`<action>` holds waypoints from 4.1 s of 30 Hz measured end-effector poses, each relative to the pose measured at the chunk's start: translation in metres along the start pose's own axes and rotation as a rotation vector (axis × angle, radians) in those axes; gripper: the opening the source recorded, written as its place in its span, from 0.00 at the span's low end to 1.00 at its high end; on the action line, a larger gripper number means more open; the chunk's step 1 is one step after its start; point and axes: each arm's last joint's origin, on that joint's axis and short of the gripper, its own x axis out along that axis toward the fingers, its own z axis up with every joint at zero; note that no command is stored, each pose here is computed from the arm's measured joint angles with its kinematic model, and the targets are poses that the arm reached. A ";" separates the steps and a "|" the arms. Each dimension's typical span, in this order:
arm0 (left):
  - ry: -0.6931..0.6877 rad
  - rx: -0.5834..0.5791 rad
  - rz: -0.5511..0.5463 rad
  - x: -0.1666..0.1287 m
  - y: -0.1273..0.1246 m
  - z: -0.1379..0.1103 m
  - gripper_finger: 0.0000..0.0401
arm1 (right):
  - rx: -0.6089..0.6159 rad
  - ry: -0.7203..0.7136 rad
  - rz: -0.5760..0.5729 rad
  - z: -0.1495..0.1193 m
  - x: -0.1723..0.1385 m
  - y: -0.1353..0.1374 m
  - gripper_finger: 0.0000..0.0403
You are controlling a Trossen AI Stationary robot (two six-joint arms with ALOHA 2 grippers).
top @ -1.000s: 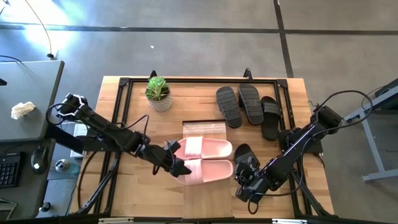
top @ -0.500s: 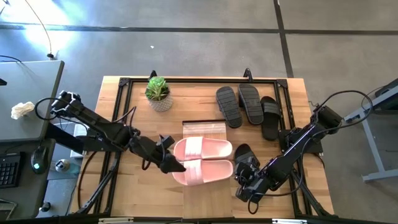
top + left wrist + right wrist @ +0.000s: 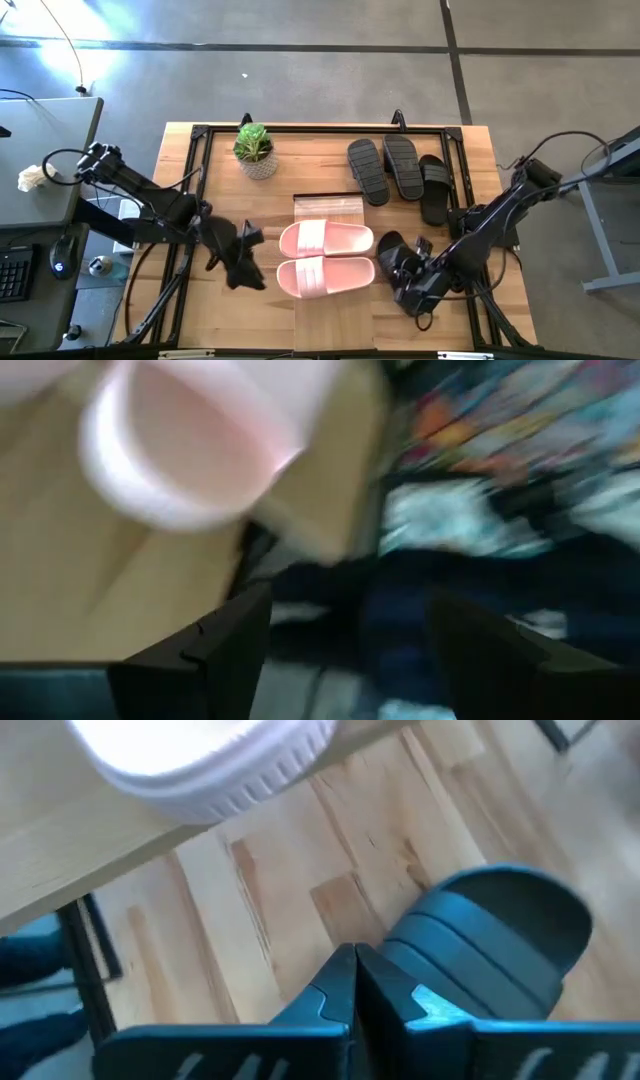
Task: Pick and place slides into the shelf
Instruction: Put the pink slipper on the shelf, then put the black slipper under the shelf
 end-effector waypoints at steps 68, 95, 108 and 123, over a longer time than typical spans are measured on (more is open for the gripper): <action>-0.251 0.051 0.262 0.074 0.015 -0.010 0.42 | -0.078 -0.084 0.140 0.040 -0.002 -0.009 0.00; -0.016 0.141 0.237 0.060 0.010 -0.037 0.42 | -0.155 0.168 -0.055 -0.015 -0.043 -0.038 0.00; -0.120 0.234 0.324 0.057 0.010 -0.054 0.42 | -0.531 0.178 -0.313 -0.040 0.017 -0.005 0.28; -0.128 0.270 0.332 0.057 0.010 -0.053 0.42 | -0.638 0.166 -0.476 -0.065 0.050 0.007 0.50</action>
